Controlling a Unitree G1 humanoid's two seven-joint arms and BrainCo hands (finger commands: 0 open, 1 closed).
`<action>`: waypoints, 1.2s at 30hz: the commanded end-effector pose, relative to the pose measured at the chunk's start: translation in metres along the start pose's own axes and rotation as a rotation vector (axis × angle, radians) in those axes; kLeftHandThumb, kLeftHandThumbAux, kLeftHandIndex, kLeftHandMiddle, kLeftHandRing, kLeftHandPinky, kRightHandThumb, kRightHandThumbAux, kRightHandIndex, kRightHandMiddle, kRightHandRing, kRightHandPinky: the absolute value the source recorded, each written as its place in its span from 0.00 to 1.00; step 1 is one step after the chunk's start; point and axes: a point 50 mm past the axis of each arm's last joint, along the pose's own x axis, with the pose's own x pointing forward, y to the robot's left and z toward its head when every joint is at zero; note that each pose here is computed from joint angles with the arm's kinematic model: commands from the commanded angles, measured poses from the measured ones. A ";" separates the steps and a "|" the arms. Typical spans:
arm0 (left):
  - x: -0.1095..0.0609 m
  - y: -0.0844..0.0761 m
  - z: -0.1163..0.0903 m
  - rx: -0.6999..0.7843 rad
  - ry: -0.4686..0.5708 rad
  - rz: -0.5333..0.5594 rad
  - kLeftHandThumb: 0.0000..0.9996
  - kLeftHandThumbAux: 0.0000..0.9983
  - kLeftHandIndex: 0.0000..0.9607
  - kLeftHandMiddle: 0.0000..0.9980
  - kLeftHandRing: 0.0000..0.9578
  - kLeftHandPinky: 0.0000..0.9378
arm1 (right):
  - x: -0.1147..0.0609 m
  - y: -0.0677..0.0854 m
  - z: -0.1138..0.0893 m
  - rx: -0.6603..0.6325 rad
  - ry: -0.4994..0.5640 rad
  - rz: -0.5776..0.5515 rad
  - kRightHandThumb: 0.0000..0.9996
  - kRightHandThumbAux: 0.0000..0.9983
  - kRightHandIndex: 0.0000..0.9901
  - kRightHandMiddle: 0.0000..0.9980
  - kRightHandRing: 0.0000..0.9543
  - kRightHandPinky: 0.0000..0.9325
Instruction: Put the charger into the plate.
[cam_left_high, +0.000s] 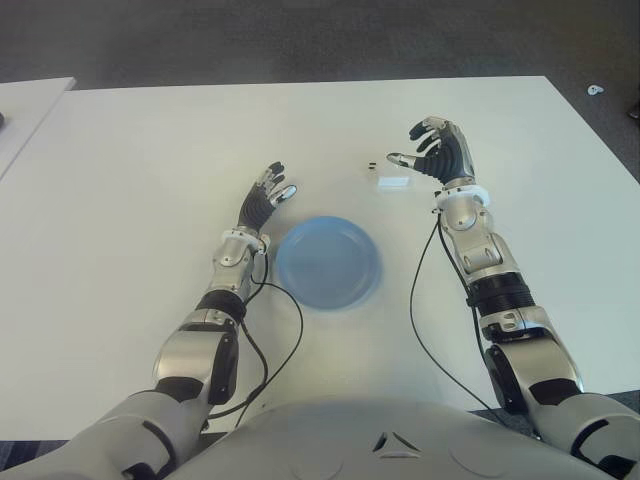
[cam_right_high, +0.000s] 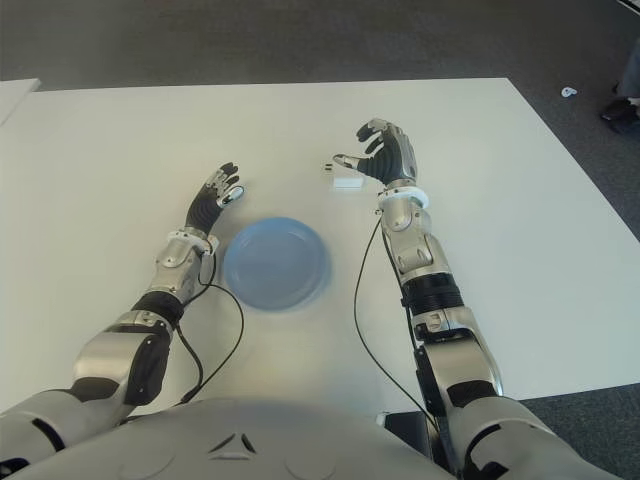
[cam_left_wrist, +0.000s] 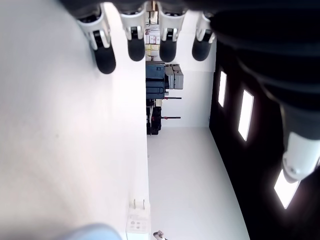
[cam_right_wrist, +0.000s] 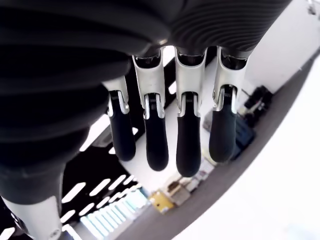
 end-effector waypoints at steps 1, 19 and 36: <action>-0.014 0.000 -0.022 -0.005 0.101 -0.007 0.01 0.55 0.00 0.00 0.00 0.00 | 0.004 0.004 -0.003 -0.107 -0.062 0.028 0.22 0.62 0.13 0.23 0.29 0.31; -0.020 0.007 -0.021 -0.046 0.058 0.042 0.02 0.57 0.00 0.00 0.00 0.00 | 0.015 0.033 -0.030 -0.346 -0.035 0.375 0.03 0.43 0.00 0.00 0.00 0.00; -0.021 0.007 -0.020 -0.033 0.048 0.023 0.03 0.55 0.00 0.00 0.00 0.00 | -0.008 0.059 -0.059 -0.490 0.119 0.746 0.00 0.33 0.00 0.00 0.00 0.00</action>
